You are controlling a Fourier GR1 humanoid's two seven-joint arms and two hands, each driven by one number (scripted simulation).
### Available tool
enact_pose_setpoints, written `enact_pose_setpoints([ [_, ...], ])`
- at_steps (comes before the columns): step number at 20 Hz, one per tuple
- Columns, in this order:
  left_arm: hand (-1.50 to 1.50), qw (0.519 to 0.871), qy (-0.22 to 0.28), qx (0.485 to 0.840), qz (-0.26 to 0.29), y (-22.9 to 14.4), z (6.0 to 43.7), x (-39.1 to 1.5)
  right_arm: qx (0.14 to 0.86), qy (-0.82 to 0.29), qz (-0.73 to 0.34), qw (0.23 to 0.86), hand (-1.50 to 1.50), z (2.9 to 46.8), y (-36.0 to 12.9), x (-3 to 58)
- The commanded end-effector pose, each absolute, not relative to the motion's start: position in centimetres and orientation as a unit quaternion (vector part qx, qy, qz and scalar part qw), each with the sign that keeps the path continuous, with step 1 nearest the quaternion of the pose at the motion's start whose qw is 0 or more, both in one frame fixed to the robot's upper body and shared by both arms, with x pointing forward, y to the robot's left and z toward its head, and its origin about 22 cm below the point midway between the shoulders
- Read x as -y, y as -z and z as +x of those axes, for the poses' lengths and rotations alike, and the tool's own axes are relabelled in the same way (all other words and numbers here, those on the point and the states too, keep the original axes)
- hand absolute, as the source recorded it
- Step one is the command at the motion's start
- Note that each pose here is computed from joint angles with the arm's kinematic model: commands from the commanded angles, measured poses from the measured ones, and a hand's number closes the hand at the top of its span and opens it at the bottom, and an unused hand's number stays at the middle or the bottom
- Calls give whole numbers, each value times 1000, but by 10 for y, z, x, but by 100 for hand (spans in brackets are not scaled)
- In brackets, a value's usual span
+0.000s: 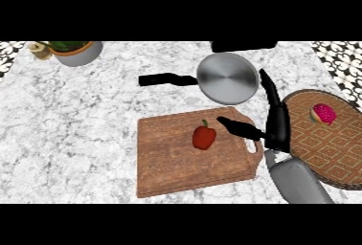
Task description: Pick the bell pepper from the cutting board and place it in the pan
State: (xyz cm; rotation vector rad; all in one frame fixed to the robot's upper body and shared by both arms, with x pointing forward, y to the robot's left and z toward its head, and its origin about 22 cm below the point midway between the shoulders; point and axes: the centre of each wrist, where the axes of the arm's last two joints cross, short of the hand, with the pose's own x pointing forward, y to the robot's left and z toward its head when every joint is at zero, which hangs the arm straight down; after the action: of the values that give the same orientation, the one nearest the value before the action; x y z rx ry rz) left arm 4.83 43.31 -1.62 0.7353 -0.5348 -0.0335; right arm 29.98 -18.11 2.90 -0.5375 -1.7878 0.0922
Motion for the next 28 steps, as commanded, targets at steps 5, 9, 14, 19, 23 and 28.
enact_pose_setpoints([
  [5,0,828,20,473,302,-22,131,-401,652,-214,-307,659,-150,302,-5,199],
  [9,0,827,19,479,293,-25,134,-397,593,-283,-316,685,-150,307,-7,188],
  [14,0,826,22,484,287,-25,136,-396,513,-355,-345,702,-150,319,-19,173],
  [19,0,821,25,493,287,-29,145,-393,440,-409,-347,720,-150,321,-25,136],
  [23,0,821,24,496,281,-28,153,-391,414,-412,-359,728,-150,327,-41,107],
  [28,0,817,22,502,281,-30,156,-391,373,-430,-379,729,-150,328,-49,87],
])
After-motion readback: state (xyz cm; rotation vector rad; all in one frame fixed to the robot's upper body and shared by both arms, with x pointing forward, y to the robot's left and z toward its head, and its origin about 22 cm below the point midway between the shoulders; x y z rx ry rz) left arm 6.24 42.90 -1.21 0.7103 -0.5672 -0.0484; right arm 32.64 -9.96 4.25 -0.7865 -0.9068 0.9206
